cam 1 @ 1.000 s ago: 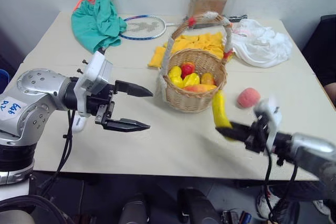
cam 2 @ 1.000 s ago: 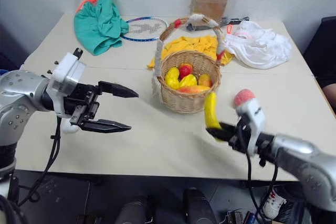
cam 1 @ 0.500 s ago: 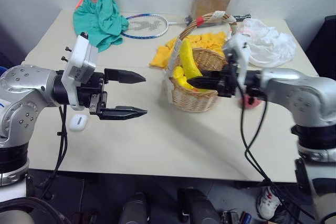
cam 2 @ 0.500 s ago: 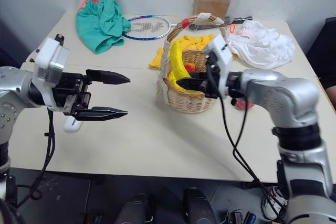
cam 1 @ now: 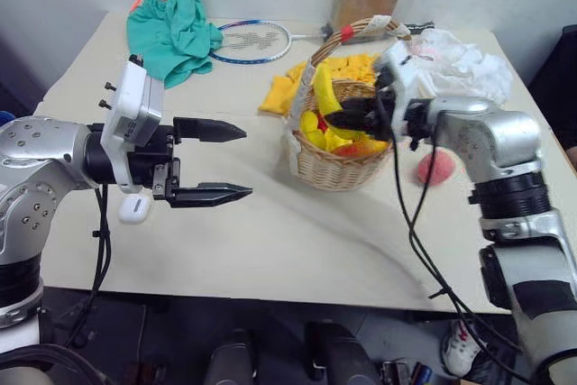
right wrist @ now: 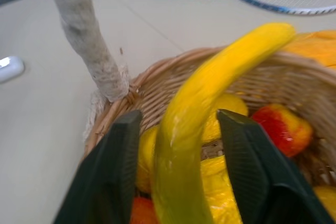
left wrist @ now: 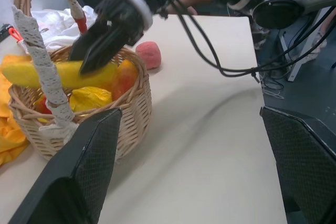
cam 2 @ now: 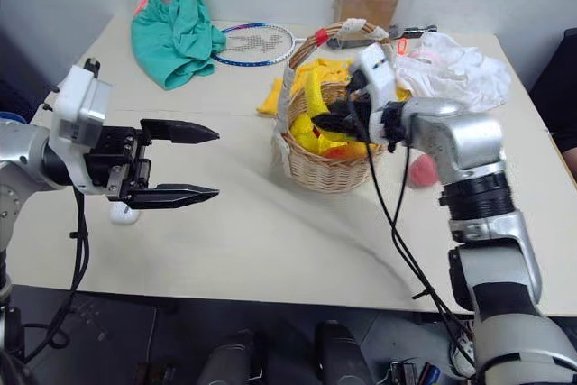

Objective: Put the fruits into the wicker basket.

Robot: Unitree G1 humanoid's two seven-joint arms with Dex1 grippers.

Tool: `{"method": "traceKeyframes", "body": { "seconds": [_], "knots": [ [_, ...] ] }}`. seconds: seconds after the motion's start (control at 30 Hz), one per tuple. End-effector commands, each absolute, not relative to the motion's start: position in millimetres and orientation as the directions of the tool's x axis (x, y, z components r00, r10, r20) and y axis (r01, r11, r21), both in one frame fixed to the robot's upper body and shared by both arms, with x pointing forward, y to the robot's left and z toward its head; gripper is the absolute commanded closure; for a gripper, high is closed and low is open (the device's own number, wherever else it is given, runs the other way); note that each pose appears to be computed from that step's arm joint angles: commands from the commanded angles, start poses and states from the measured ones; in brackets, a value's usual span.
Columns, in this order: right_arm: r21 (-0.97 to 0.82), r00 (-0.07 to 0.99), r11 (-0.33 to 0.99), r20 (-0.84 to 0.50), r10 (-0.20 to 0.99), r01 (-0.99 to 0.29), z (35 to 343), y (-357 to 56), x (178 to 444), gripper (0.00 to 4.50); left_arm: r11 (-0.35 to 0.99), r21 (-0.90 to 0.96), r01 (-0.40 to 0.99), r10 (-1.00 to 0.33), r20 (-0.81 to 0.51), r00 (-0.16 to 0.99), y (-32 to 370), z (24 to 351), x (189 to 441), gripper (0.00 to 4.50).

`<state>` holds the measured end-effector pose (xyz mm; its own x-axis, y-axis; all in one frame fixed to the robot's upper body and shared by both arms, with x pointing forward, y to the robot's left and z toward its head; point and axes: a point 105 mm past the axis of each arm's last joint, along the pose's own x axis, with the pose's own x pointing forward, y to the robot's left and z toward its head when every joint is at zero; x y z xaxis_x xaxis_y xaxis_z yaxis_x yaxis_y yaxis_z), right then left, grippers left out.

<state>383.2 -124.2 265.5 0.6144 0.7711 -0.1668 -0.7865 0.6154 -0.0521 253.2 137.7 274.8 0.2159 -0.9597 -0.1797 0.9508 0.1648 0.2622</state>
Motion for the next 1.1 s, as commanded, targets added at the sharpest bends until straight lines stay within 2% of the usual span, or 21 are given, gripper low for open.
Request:
{"method": "traceKeyframes", "body": {
  "seconds": [0.03, 0.1, 0.13, 0.23, 0.33, 0.47, 0.57, 0.67, 0.77, 1.1],
  "knots": [
    [-0.085, 0.626, 0.62, -0.13, 0.769, -0.78, 278, -129, 372, 0.87, 0.153, 0.301, 0.941, -0.964, -0.166, 0.209, 136, 282, 253, 0.08],
    [-0.101, 0.633, 0.625, -0.139, 0.762, -0.774, 275, -127, 373, 0.2, 0.148, 0.304, 0.941, -0.966, -0.162, 0.204, 134, 283, 255, 0.08],
    [-0.11, 0.641, 0.632, -0.138, 0.755, -0.767, 275, -127, 373, 0.05, 0.144, 0.309, 0.94, -0.967, -0.159, 0.2, 133, 284, 256, 0.08],
    [-0.114, 0.665, 0.655, -0.114, 0.738, -0.747, 286, -146, 365, 0.05, 0.132, 0.318, 0.939, -0.97, -0.154, 0.188, 129, 287, 257, 0.08],
    [-0.151, 0.74, 0.725, -0.133, 0.659, -0.672, 287, -189, 356, 0.05, 0.12, 0.316, 0.941, -0.973, -0.153, 0.175, 127, 288, 254, 0.08],
    [-0.199, 0.868, 0.848, -0.19, 0.458, -0.491, 267, -251, 352, 0.05, 0.121, 0.313, 0.942, -0.973, -0.153, 0.176, 127, 286, 253, 0.08],
    [-0.174, 0.904, 0.898, -0.224, 0.364, -0.405, 242, -275, 353, 0.05, 0.121, 0.308, 0.944, -0.973, -0.152, 0.175, 126, 283, 253, 0.08],
    [-0.199, 0.926, 0.921, -0.249, 0.283, -0.335, 216, -283, 363, 0.05, 0.113, 0.309, 0.944, -0.974, -0.154, 0.167, 124, 282, 254, 0.08],
    [-0.117, 0.919, 0.934, -0.256, 0.299, -0.337, 199, -277, 370, 0.05, 0.109, 0.315, 0.943, -0.975, -0.15, 0.163, 123, 285, 256, 0.08],
    [-0.026, 0.907, 0.947, -0.297, 0.299, -0.321, 156, -267, 384, 0.05, 0.08, 0.319, 0.944, -0.983, -0.135, 0.129, 115, 289, 252, 0.08]
  ]
}}
